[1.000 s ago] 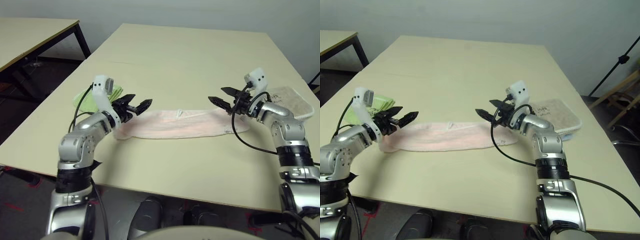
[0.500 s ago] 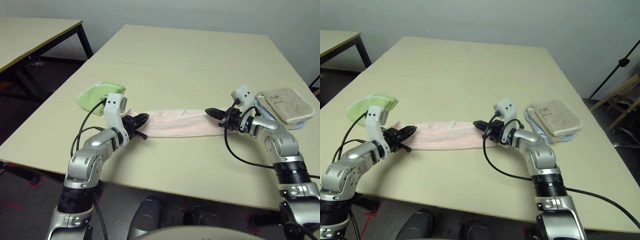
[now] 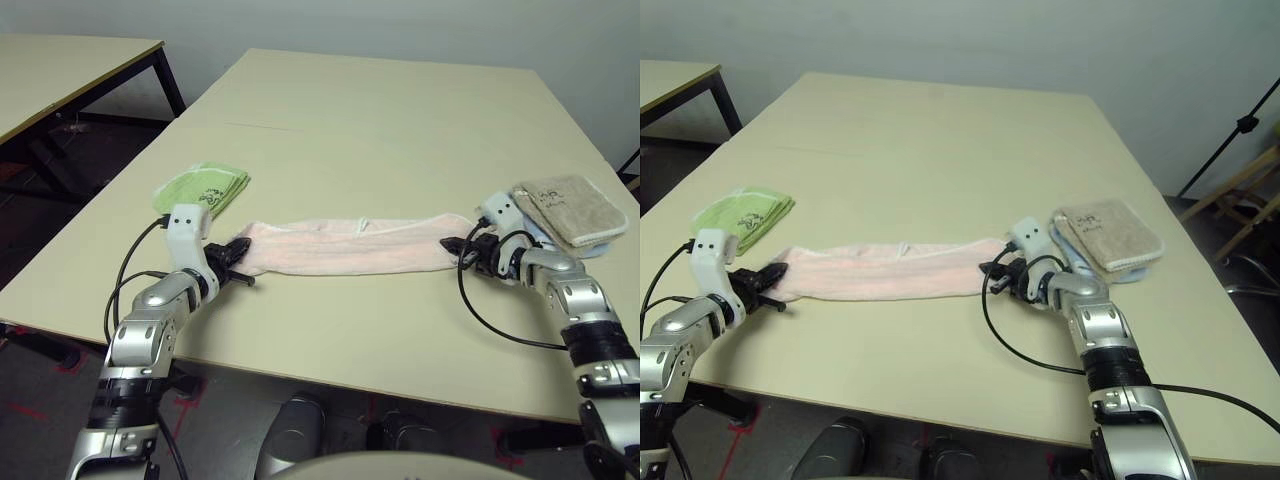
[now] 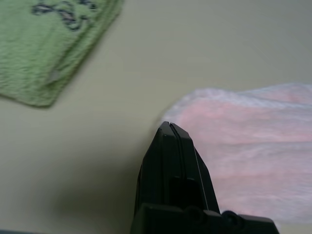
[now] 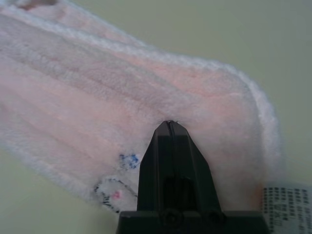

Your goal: Fold the towel and set it aside.

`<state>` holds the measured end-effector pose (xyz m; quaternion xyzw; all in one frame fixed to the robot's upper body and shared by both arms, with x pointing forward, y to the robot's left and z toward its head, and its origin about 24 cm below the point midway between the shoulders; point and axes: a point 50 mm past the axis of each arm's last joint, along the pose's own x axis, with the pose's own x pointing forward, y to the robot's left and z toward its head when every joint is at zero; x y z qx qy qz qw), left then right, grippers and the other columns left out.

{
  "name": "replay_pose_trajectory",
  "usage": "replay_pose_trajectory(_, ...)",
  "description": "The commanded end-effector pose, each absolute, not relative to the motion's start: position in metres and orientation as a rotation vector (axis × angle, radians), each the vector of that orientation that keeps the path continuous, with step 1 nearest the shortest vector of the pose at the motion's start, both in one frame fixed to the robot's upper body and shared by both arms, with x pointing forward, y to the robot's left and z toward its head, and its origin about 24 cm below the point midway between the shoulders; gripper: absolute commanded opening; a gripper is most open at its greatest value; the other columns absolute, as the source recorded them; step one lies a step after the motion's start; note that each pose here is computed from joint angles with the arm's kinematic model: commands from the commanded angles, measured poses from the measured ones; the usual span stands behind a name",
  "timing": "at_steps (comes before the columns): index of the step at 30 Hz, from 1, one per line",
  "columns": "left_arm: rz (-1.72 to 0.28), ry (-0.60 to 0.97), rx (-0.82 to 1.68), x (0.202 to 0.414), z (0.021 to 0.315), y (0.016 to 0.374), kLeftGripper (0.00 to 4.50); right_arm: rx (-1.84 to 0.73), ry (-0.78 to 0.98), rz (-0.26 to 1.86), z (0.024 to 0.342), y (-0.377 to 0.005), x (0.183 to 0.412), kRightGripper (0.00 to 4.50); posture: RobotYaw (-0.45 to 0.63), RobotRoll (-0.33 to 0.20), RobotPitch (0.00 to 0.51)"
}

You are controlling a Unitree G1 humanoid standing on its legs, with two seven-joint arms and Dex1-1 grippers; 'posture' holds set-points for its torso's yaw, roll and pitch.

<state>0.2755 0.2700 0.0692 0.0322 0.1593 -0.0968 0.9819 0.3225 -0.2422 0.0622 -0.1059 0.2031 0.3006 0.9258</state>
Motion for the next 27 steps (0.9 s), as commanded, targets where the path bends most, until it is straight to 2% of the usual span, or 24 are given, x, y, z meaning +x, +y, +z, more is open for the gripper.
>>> replay_pose_trajectory(1,-0.18,0.316,0.058,0.279,0.065,0.274,0.03,-0.244,0.449,0.57,0.052,-0.25,0.325,0.0,0.22,0.0,0.05)
replay_pose_trajectory(5,-0.208,0.304,0.058,0.284,0.066,0.27,0.03,-0.251,0.44,0.544,0.055,-0.257,0.33,0.0,0.22,0.0,0.052)
replay_pose_trajectory(11,-0.295,0.28,0.105,0.287,0.08,0.27,0.03,-0.167,0.383,0.51,0.08,-0.27,0.337,0.0,0.22,0.0,0.058)
replay_pose_trajectory(14,-0.329,0.219,0.107,0.292,0.1,0.275,0.67,-0.096,0.384,0.507,0.1,-0.276,0.333,0.0,0.22,0.0,0.061)
replay_pose_trajectory(18,-0.487,0.097,0.088,0.297,0.132,0.271,1.97,0.09,0.44,0.489,0.123,-0.279,0.319,0.94,0.21,0.0,0.09)
replay_pose_trajectory(25,-0.847,-0.013,0.071,0.289,0.158,0.259,4.36,0.368,0.611,0.455,0.14,-0.285,0.284,3.47,0.2,0.0,0.133)
replay_pose_trajectory(27,-0.924,-0.019,0.073,0.289,0.162,0.257,4.5,0.427,0.67,0.419,0.138,-0.29,0.272,4.19,0.19,0.0,0.14)
